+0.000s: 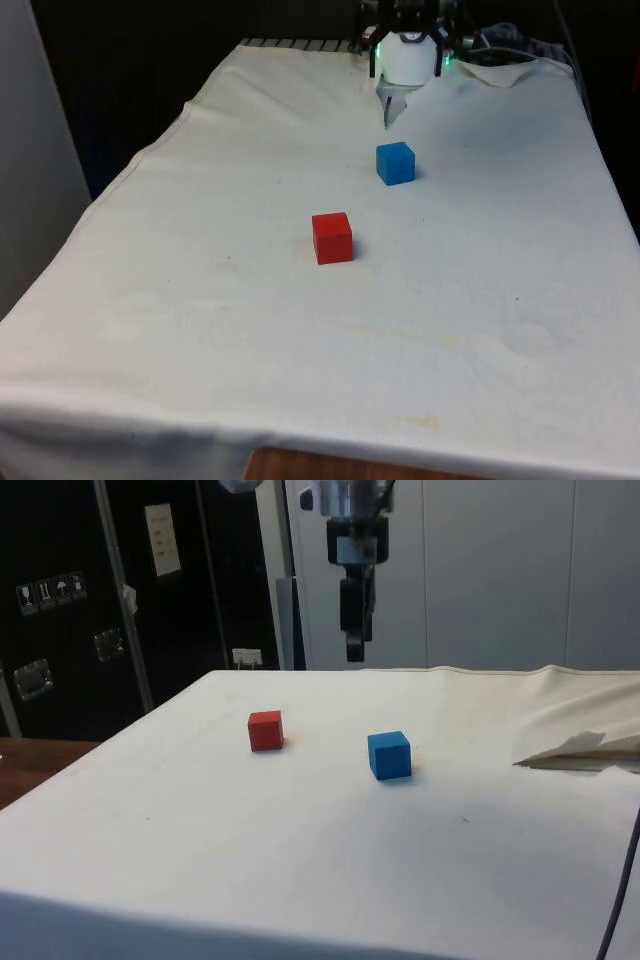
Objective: Stack the two cubes.
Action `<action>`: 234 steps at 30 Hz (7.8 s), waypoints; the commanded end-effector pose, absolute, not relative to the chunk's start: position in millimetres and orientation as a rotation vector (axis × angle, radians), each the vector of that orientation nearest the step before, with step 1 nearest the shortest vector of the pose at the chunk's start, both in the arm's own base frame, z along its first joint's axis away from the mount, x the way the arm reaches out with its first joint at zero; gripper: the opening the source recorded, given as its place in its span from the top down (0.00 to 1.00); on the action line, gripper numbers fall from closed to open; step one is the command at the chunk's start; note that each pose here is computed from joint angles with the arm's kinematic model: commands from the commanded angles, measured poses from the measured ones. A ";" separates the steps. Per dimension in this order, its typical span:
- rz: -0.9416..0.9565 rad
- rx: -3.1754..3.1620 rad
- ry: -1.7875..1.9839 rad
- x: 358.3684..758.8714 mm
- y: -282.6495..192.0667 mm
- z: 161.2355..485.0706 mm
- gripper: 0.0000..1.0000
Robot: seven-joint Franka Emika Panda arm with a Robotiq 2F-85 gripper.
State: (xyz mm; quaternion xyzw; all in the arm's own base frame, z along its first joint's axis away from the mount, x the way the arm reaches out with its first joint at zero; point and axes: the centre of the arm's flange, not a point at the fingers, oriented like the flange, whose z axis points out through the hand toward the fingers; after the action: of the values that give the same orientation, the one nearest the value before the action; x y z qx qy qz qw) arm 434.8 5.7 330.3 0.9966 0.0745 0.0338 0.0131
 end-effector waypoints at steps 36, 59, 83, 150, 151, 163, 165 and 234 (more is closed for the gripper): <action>0.206 3.071 0.425 410.5 1.0 240.4 0.00; 0.213 3.030 0.585 401.4 -5.2 195.7 0.00; 0.186 3.011 0.651 397.9 -7.9 171.1 0.98; 0.333 3.025 0.521 457.5 -9.6 323.7 0.99; 0.336 3.025 0.517 459.2 -9.7 325.7 0.99; 0.357 3.028 0.483 480.0 -10.2 345.2 0.99; 0.363 3.029 0.478 484.3 -10.4 348.3 0.99; 0.198 3.035 0.362 604.6 -52.5 315.7 0.99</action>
State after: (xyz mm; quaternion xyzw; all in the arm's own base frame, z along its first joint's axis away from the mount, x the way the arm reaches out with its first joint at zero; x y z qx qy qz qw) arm 602.9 -51.1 319.0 0.9894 0.1185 0.0708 0.0448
